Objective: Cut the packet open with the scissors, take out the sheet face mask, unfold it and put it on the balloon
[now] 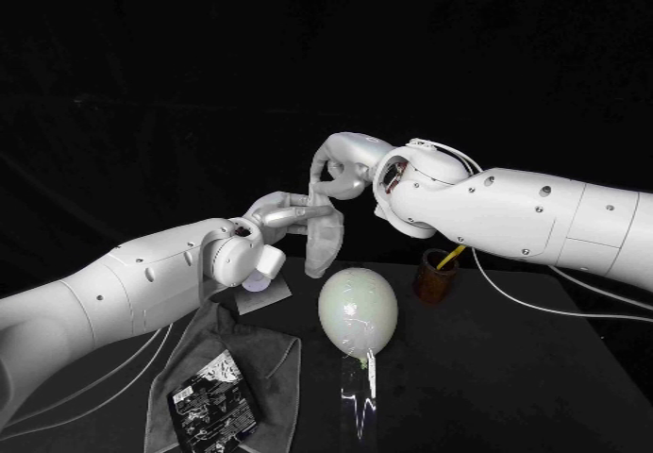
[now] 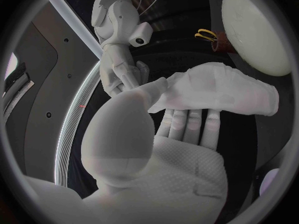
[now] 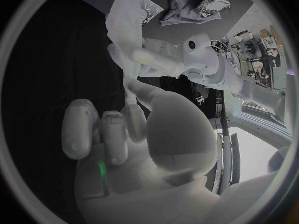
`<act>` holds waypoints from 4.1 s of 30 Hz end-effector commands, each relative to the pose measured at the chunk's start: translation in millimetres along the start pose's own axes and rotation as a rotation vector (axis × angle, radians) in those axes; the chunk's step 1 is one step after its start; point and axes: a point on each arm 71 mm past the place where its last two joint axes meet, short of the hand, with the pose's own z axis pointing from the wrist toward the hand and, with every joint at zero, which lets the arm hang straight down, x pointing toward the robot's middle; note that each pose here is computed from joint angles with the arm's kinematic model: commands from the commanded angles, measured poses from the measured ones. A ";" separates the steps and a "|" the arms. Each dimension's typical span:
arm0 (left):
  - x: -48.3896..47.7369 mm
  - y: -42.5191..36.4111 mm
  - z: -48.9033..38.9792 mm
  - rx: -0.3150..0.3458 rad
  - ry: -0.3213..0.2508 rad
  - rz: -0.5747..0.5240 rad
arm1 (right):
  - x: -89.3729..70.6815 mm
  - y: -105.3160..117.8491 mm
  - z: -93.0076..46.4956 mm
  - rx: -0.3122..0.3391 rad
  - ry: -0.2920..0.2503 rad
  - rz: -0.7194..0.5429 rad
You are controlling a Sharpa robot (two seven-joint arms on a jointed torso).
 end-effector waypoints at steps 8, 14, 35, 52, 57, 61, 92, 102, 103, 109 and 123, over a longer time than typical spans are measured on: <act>-0.1 -1.4 1.4 0.019 -0.033 -0.001 | -0.4 1.6 -0.5 -0.007 0.000 0.011; -0.4 -1.8 1.3 0.026 -0.041 0.001 | 0.5 0.8 -0.2 -0.001 0.012 0.015; 2.9 -2.4 0.0 0.035 -0.028 -0.003 | -1.2 -8.3 1.1 0.041 -0.016 0.153; 3.1 -3.2 -3.2 0.041 -0.041 -0.029 | -8.9 -40.3 -12.8 0.134 -0.127 0.368; 3.1 -3.7 -4.9 0.046 -0.051 -0.043 | -7.9 -53.6 -26.6 0.165 -0.179 0.489; 2.5 -4.3 -6.9 0.052 -0.064 -0.054 | 0.4 -63.4 -42.2 0.184 -0.195 0.579; -5.9 -12.4 -41.1 0.130 -0.170 -0.108 | 77.4 -63.2 -99.8 0.190 -0.191 0.783; -7.9 -13.3 -46.4 0.137 -0.177 -0.108 | 80.5 -53.8 -97.9 0.157 -0.202 0.790; -8.2 -13.3 -46.7 0.137 -0.178 -0.108 | 80.8 -52.7 -97.4 0.154 -0.202 0.791; -9.5 -13.5 -47.8 0.139 -0.184 -0.106 | 81.9 -47.4 -95.0 0.139 -0.202 0.795; -9.8 -13.6 -47.9 0.140 -0.185 -0.106 | 83.7 -42.4 -88.5 0.130 -0.209 0.795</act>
